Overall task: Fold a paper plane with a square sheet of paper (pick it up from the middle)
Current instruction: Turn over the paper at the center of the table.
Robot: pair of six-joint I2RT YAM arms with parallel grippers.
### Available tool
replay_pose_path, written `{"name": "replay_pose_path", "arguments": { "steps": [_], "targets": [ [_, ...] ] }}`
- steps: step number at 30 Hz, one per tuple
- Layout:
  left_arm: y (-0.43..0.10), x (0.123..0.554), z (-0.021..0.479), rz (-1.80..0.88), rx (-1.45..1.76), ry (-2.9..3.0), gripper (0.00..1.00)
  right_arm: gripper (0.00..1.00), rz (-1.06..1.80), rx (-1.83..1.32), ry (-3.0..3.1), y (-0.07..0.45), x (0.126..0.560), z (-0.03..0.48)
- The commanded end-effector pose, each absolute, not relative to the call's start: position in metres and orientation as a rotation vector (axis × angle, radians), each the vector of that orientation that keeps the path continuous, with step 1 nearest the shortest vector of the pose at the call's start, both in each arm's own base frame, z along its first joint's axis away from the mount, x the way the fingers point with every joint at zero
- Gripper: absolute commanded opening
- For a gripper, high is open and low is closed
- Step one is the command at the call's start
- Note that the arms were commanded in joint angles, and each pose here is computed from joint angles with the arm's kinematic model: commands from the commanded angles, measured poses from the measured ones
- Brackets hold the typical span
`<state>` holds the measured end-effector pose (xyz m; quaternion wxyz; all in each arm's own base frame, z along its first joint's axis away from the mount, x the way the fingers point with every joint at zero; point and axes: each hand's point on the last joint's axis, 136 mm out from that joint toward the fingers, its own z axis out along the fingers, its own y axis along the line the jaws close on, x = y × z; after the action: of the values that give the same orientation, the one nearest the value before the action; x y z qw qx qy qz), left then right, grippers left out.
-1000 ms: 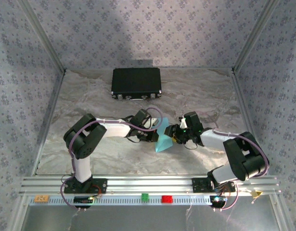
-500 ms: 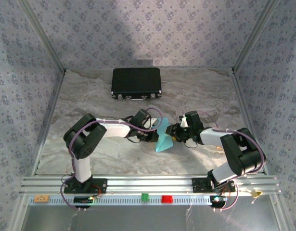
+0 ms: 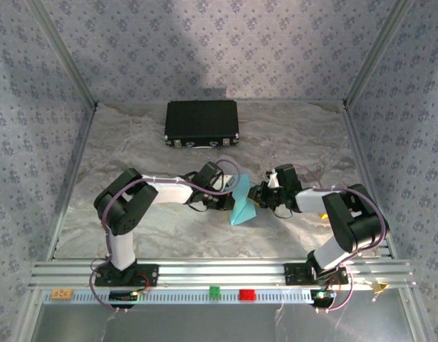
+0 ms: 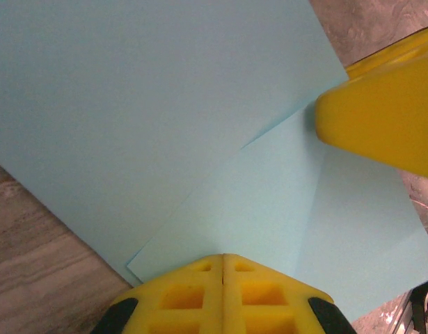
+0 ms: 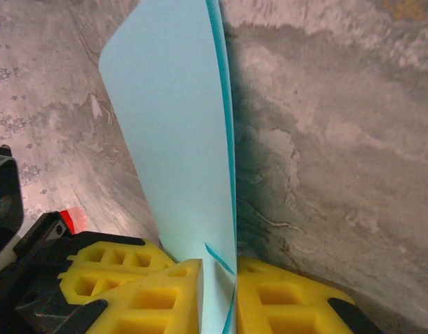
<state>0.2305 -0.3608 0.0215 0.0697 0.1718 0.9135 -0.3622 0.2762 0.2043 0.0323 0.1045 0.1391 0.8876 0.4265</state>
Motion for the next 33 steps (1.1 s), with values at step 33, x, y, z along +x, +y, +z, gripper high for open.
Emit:
{"name": "replay_pose_path", "arguments": {
  "steps": [33],
  "targets": [
    [-0.303,0.26,0.142,-0.872,0.363,2.37,0.14,0.07,0.309,0.066,2.601,0.133,0.265,0.125]
  ]
}}
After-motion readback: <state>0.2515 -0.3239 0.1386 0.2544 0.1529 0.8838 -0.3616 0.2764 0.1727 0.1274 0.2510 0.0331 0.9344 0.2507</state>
